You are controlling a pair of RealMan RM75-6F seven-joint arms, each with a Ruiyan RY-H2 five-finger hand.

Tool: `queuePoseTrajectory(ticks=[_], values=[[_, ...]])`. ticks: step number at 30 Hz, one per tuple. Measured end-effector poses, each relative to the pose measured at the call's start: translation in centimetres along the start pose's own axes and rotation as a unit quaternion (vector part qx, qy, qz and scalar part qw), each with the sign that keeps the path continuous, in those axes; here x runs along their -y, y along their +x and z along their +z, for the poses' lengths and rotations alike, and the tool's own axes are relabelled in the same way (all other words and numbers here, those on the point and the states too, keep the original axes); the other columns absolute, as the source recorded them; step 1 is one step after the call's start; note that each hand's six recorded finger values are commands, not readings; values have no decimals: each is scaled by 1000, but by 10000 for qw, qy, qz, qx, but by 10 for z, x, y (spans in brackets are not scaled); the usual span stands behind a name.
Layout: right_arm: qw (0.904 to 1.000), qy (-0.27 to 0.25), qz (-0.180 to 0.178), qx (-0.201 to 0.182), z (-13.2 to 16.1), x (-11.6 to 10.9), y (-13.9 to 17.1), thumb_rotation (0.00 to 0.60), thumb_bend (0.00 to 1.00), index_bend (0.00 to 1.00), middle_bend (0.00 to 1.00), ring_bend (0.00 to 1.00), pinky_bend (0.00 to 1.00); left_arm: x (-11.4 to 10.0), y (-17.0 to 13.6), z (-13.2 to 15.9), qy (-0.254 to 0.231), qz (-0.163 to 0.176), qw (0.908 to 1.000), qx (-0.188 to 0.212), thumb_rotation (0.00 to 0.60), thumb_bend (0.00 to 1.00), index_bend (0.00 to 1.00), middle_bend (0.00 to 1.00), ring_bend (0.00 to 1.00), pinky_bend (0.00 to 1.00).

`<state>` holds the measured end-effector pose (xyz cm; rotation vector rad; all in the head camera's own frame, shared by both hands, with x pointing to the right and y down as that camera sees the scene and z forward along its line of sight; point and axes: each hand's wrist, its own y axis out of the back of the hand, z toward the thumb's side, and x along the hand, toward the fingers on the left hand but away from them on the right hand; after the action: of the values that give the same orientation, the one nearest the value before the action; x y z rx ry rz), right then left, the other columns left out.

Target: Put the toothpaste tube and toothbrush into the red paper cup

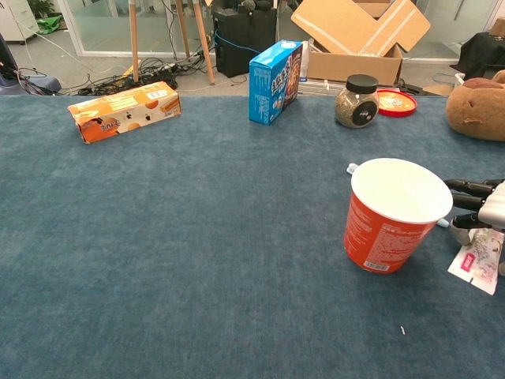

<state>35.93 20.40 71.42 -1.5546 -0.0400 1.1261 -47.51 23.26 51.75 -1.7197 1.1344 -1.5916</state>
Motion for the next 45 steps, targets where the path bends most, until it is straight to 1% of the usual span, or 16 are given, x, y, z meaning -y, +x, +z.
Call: queuePoseTrajectory(ticks=[3, 11, 16, 25, 32, 37, 41, 45], values=[[10000, 11, -11, -3, 1, 0, -1, 600, 170, 579, 156, 5, 366, 0, 0, 0, 0, -4, 10000, 3, 600, 0, 252, 267, 199, 201], [10000, -15, -54, 21, 1, -1, 0, 600, 312, 621, 170, 5, 367, 0, 0, 0, 5, -15, 10000, 3, 600, 0, 252, 267, 199, 201], [9999, -48, -115, 73, -3, -5, 3, 600, 354, 641, 178, 5, 366, 1, 0, 0, 20, -34, 10000, 12, 600, 0, 252, 267, 199, 201], [9994, -123, -256, 209, -9, -14, 11, 600, 367, 650, 181, 5, 367, 1, 0, 1, 34, -51, 10000, 16, 600, 0, 252, 267, 199, 201], [9976, -233, -533, 372, -17, -32, 23, 600, 368, 655, 181, 5, 367, 2, -1, 1, 50, -69, 10000, 28, 600, 0, 252, 267, 199, 201], [9949, -329, -760, 569, -28, -46, 34, 600, 368, 655, 183, 5, 367, 3, -1, 2, 58, -77, 9999, 33, 600, 0, 252, 267, 199, 201], [9926, -428, -880, 716, -35, -53, 41, 600, 368, 658, 183, 5, 367, 3, -1, 2, 72, -91, 9999, 28, 600, 0, 252, 267, 199, 201], [9909, -527, -935, 810, -39, -54, 44, 600, 369, 660, 184, 5, 367, 4, -1, 2, 78, -105, 9999, 28, 600, 0, 252, 267, 199, 201]])
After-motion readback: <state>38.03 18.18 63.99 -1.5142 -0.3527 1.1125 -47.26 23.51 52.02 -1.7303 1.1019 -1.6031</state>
